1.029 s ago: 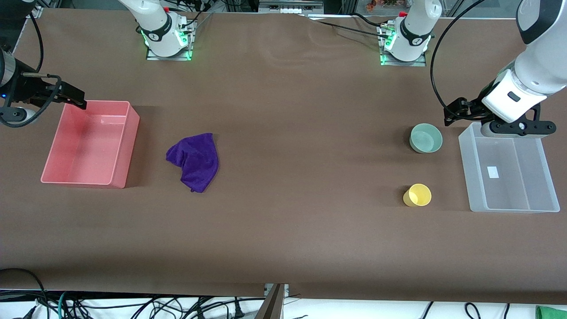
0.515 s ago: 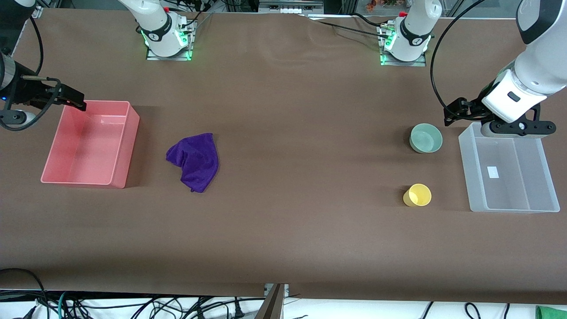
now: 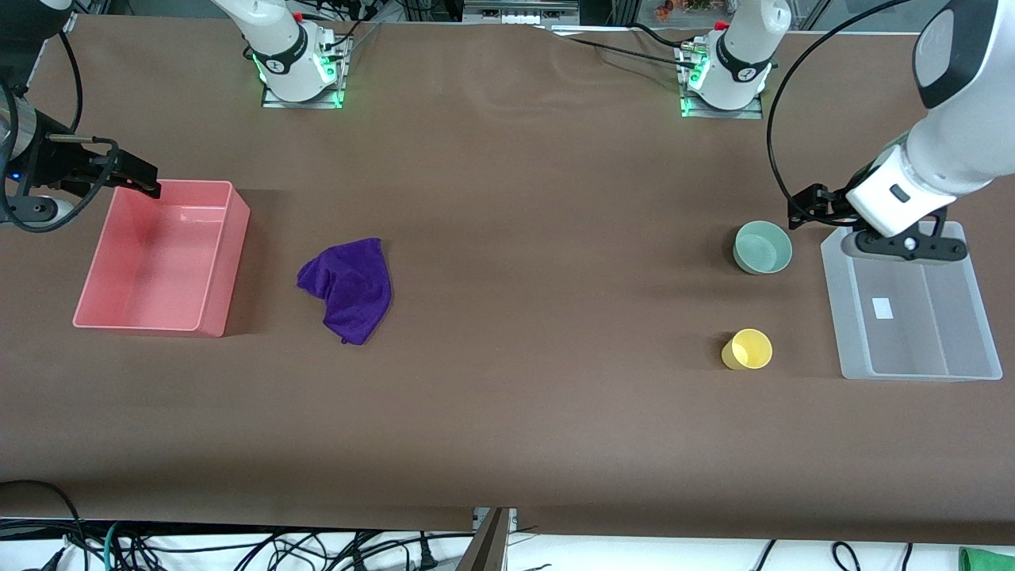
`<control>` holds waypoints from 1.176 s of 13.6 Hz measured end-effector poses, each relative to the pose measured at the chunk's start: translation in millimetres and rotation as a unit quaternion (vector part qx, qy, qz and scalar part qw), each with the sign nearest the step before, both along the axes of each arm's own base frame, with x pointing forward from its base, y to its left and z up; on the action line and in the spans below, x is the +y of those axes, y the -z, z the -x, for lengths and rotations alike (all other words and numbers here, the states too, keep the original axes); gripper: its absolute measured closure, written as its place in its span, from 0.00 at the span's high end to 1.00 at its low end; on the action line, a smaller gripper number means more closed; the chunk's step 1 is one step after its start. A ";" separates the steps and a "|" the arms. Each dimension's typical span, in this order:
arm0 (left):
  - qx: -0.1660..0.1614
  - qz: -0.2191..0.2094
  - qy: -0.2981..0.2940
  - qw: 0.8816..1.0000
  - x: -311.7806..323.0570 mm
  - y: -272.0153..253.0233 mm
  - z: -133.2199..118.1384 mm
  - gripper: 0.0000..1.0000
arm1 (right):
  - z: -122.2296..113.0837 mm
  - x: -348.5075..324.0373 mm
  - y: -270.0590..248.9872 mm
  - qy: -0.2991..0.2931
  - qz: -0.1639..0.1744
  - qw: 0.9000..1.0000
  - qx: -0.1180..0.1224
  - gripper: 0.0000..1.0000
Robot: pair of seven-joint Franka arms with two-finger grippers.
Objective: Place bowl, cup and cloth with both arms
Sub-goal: 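Lower the right gripper onto the purple cloth while the left gripper grasps the bowl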
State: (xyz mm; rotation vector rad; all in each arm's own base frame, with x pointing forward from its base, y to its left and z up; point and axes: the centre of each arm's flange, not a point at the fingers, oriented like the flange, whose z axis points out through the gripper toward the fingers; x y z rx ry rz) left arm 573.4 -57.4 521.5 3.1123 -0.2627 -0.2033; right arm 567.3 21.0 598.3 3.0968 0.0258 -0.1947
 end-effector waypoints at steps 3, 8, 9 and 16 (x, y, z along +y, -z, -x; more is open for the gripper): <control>0.038 0.016 0.113 0.993 19.3 36.9 -8.7 1.00 | -0.6 3.5 1.9 -0.003 0.000 1.000 0.002 1.00; 0.093 0.043 0.267 0.958 57.8 122.2 -26.9 1.00 | 0.7 25.1 40.8 -0.023 0.004 0.999 0.041 1.00; 0.094 0.046 0.296 0.949 58.6 142.0 -26.5 1.00 | -1.3 29.6 62.7 -0.027 0.003 0.998 0.048 1.00; 0.023 0.036 0.435 0.899 70.7 279.9 23.4 1.00 | 15.2 144.5 257.5 -0.016 -0.019 0.999 -0.024 1.00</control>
